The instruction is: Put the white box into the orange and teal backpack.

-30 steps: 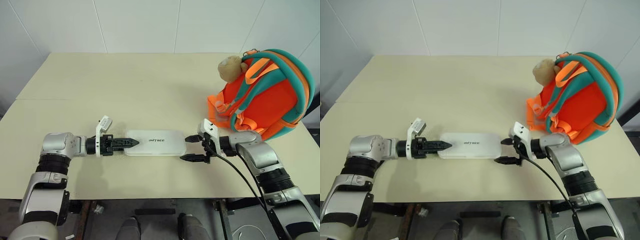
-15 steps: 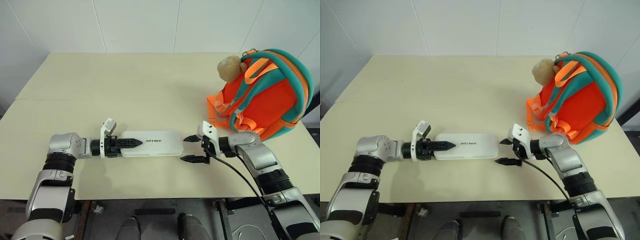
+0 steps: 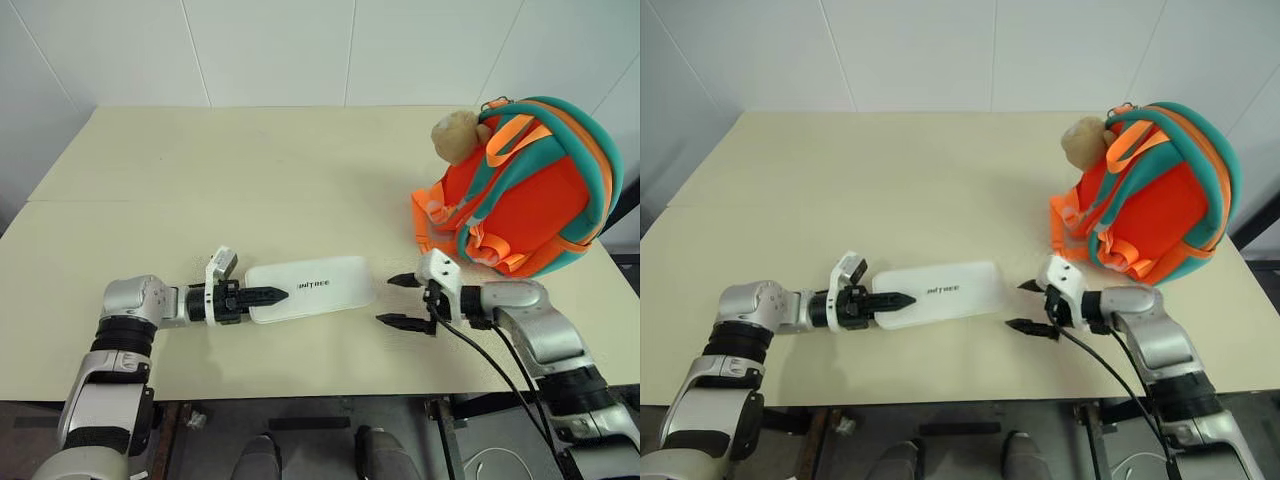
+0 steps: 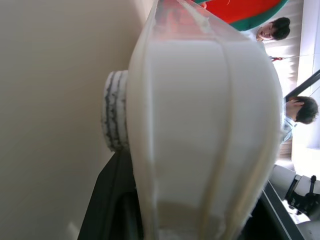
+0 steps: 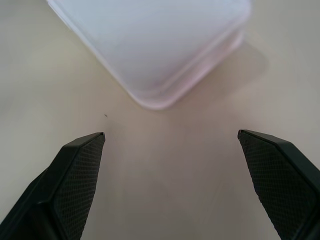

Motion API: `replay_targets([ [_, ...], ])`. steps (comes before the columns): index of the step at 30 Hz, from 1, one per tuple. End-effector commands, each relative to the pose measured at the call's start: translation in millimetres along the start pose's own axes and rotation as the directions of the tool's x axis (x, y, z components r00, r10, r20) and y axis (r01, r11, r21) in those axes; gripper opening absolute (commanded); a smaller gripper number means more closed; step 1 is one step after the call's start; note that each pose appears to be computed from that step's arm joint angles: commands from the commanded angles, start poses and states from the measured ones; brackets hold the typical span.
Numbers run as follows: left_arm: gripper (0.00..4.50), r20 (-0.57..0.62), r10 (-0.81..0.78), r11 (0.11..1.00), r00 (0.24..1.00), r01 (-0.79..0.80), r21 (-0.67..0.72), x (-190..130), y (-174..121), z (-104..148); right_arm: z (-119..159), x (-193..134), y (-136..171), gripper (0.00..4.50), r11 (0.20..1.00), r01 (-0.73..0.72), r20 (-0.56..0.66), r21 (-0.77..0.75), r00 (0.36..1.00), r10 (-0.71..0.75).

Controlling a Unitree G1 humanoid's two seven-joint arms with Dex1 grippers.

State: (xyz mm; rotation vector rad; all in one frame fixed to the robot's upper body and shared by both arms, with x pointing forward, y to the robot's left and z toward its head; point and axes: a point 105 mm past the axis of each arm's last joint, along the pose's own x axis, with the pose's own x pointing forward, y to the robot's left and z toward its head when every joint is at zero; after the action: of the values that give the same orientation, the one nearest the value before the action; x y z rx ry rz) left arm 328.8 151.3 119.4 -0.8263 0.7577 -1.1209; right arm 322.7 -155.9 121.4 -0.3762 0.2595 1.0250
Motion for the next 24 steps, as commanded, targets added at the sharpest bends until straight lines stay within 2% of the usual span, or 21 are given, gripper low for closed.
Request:
replay_targets([
  [1, 1.28, 0.061, -0.041, 0.981, 0.997, 0.029, 0.191, -3, -19, 24, 16, -21, -4, 4.50, 0.994, 0.105, 0.080, 0.026, 0.991, -0.107],
  [5, 1.28, 0.086, -0.060, 0.921, 0.995, 0.022, 0.390, -6, -36, 42, 30, -48, -9, 4.50, 0.961, 0.257, 0.163, 0.100, 0.949, -0.271],
  [8, 1.28, 0.086, -0.044, 0.890, 0.995, 0.000, 0.455, -9, -38, 46, 33, -61, -14, 4.50, 0.933, 0.336, 0.183, 0.131, 0.916, -0.356],
  [11, 1.28, 0.067, -0.038, 0.855, 0.997, -0.002, 0.518, -18, -44, 42, 31, -87, -28, 4.50, 0.847, 0.497, 0.192, 0.192, 0.827, -0.529],
  [14, 1.28, 0.065, -0.006, 0.852, 0.998, -0.029, 0.522, -27, -38, 34, 29, -106, -47, 4.50, 0.745, 0.649, 0.150, 0.157, 0.730, -0.667],
  [19, 1.28, 0.058, 0.016, 0.867, 0.998, -0.043, 0.497, -33, -33, 23, 40, -106, -54, 4.50, 0.720, 0.680, 0.155, 0.139, 0.703, -0.694],
  [24, 1.28, 0.010, -0.042, 0.902, 0.999, 0.034, 0.431, -31, -41, 10, 46, -99, -85, 4.50, 0.648, 0.733, 0.181, 0.206, 0.623, -0.761],
])
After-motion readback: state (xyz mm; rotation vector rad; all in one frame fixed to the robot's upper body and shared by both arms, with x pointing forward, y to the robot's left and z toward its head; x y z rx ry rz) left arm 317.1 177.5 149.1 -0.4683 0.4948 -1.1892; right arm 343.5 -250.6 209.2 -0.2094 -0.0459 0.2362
